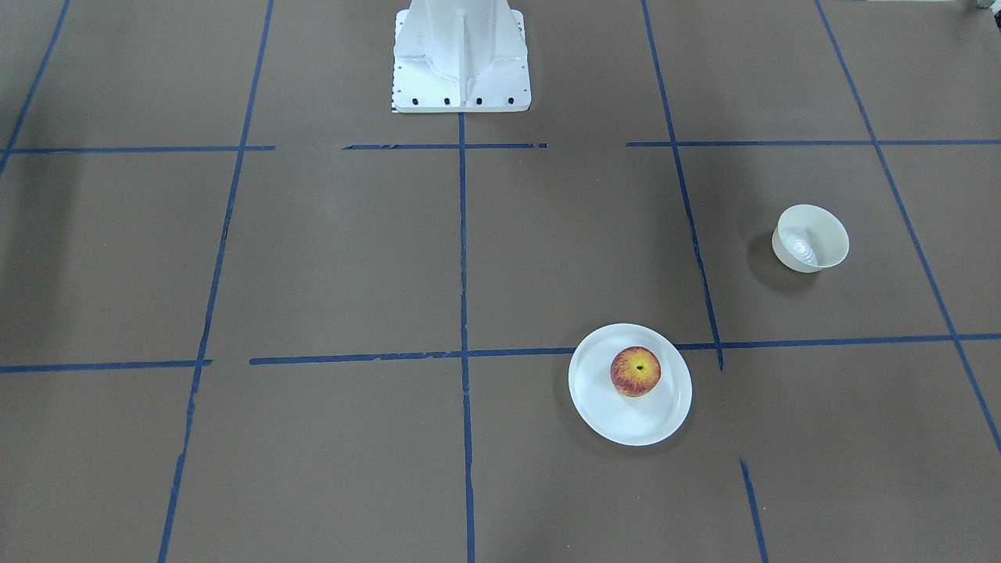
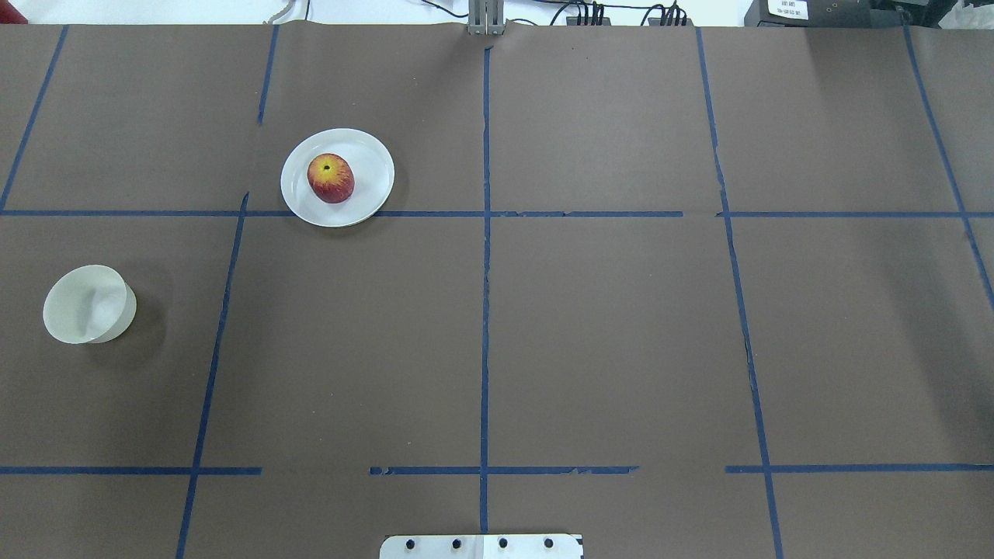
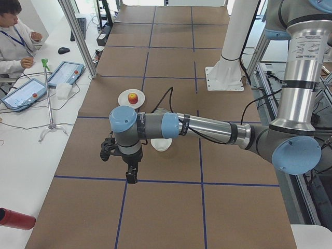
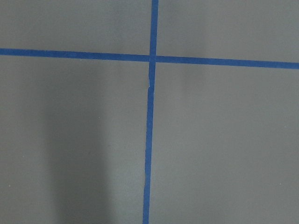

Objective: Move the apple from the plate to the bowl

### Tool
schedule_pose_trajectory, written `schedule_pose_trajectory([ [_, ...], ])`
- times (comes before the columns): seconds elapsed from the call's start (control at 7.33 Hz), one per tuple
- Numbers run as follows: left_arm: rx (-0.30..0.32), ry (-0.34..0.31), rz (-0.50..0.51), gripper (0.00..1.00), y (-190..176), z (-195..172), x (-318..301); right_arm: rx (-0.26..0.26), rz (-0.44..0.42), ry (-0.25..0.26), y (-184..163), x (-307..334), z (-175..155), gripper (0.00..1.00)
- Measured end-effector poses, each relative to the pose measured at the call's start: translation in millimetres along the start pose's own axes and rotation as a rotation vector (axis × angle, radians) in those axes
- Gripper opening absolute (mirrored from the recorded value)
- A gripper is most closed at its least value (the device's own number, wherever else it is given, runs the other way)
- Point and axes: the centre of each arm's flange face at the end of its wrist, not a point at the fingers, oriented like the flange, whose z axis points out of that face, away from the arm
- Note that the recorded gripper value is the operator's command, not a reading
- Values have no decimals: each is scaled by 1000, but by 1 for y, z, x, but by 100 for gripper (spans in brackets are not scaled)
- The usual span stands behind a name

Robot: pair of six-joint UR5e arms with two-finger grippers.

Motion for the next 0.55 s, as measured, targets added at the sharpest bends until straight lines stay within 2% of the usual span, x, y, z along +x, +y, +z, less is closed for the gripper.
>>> schedule_pose_trajectory([
  [0.27, 54, 6, 32, 100, 1, 6, 1, 0, 0, 0, 0, 0, 0, 100],
  [0.55, 87, 93, -16, 100, -20, 29, 48, 0, 0, 0, 0, 0, 0, 100],
])
